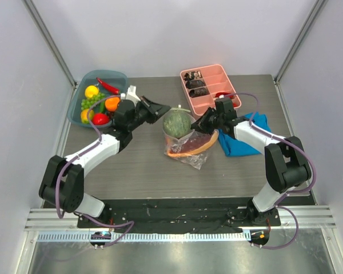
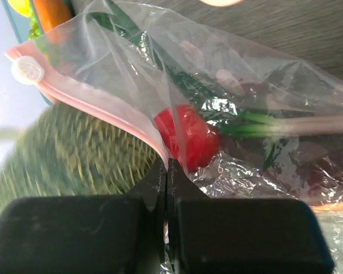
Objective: Place the food in the zip-top bag and seal the zipper
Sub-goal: Place the fake fruit in the zipper food storage bag.
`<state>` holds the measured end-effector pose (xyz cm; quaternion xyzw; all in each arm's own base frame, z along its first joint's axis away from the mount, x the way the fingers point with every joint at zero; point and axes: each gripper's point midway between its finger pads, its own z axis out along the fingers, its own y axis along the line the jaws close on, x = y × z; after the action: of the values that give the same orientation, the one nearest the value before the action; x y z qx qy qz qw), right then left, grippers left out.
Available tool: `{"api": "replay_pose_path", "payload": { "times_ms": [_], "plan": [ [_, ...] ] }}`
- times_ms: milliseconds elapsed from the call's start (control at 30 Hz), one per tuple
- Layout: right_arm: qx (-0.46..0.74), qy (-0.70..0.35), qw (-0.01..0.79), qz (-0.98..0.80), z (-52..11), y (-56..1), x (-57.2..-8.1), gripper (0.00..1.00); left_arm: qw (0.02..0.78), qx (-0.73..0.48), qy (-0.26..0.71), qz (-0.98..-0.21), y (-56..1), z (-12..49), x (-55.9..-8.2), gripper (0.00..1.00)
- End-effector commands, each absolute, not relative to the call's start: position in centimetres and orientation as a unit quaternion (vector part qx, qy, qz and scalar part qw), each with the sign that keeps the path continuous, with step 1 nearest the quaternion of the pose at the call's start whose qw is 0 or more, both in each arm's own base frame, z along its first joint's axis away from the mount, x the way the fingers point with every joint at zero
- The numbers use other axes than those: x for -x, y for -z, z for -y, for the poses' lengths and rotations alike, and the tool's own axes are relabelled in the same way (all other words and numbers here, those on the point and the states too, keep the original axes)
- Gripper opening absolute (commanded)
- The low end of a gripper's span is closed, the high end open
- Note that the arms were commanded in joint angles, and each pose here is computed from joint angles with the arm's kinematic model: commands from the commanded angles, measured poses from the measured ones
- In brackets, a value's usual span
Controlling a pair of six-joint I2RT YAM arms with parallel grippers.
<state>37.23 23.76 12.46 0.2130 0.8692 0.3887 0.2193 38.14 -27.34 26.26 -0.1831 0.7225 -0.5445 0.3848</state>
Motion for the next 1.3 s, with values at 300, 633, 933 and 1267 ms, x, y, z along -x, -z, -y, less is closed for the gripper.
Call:
{"api": "replay_pose_path", "payload": {
  "times_ms": [300,633,933,1267],
  "plan": [
    [-0.186,-0.398,0.244,-0.864,-22.7,-14.3,-37.3,0.01,0.435,0.073,0.425,-0.79,-21.3,25.9,-38.0,0.0],
    [-0.135,-0.401,0.278,-0.863,-22.4,-15.4,-37.2,0.01,0.444,-0.137,0.424,-0.777,-24.4,29.0,-31.9,0.03],
    [-0.064,-0.412,0.341,-0.843,-22.0,-16.8,-36.0,0.01,0.389,-0.181,0.422,-0.798,-23.3,29.3,-30.2,0.13],
    [-0.047,-0.398,0.342,-0.85,-21.1,-14.8,-34.8,0.01,0.462,-0.14,0.473,-0.737,-28.9,27.5,-30.3,0.63]
  ]
}}
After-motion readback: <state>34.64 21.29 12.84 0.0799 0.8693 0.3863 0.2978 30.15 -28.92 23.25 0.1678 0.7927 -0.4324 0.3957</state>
